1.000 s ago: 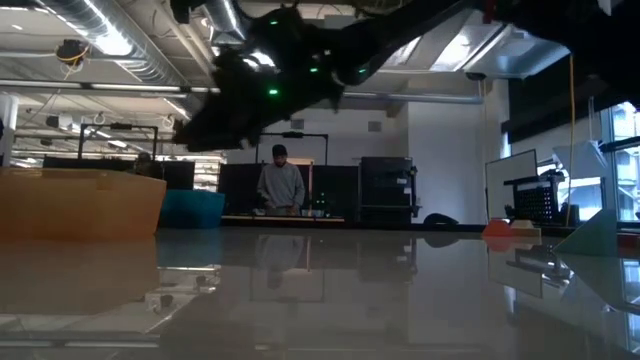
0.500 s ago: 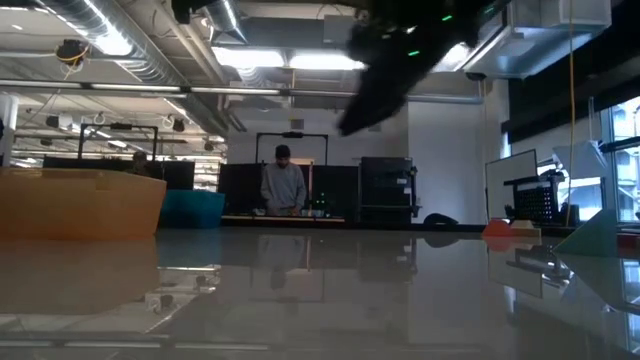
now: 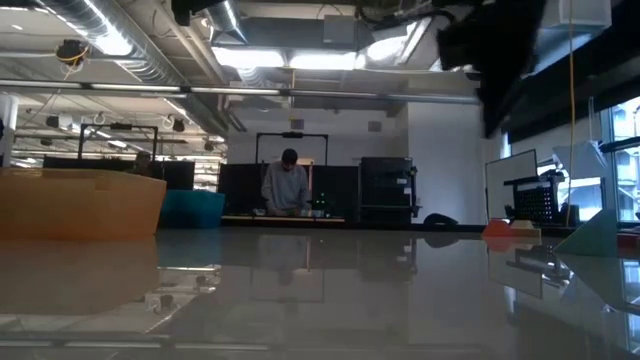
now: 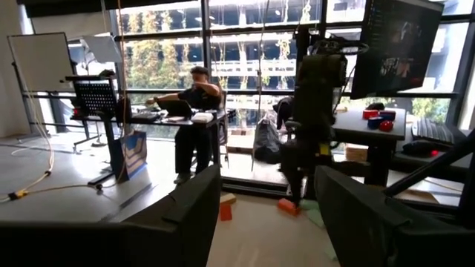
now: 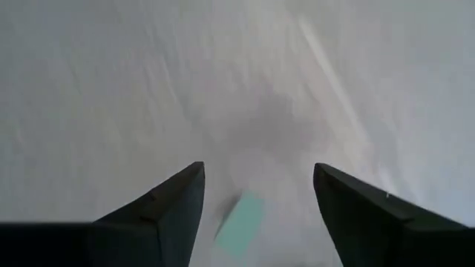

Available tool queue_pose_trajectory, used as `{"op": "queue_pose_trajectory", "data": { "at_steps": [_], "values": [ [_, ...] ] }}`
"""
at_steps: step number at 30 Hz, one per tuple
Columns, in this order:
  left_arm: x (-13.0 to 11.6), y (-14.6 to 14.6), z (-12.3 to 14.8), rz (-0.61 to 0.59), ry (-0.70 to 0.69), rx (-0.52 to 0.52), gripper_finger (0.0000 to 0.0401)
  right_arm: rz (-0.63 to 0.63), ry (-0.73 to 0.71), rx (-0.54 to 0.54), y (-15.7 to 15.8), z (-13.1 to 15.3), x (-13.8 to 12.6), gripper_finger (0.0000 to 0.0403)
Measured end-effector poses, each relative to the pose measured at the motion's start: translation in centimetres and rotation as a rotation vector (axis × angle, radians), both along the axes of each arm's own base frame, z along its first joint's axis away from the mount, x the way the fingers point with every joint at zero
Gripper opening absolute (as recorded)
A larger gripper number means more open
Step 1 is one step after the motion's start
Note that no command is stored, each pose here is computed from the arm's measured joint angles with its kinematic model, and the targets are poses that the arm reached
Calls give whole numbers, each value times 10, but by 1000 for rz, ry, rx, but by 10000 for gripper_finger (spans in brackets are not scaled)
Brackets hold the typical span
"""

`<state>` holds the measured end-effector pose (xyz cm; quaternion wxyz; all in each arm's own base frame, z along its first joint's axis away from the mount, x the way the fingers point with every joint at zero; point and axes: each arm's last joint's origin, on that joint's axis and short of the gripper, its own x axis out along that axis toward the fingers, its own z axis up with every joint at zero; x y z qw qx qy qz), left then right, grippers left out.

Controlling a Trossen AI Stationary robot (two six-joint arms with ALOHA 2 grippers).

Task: Sort blocks by size
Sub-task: Put the light blue triangular block into the orange bin

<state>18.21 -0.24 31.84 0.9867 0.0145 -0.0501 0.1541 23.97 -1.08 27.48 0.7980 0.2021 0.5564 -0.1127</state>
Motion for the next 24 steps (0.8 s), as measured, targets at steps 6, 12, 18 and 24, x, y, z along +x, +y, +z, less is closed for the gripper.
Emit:
{"op": "queue_pose_trajectory", "data": {
  "at_steps": [6, 12, 18, 24],
  "values": [
    [0, 0, 0, -2, 4, -2, 205, -196, 142, 65, 32, -7, -8, 250],
    [0, 0, 0, -4, -2, -21, 205, -415, 292, 52, 50, -22, -9, 250],
    [0, 0, 0, -4, -2, -22, 205, -448, 400, 61, 58, -48, 1, 250],
    [0, 0, 0, -4, -2, -23, 205, -409, 482, 137, 60, -83, -3, 250]
  ]
}}
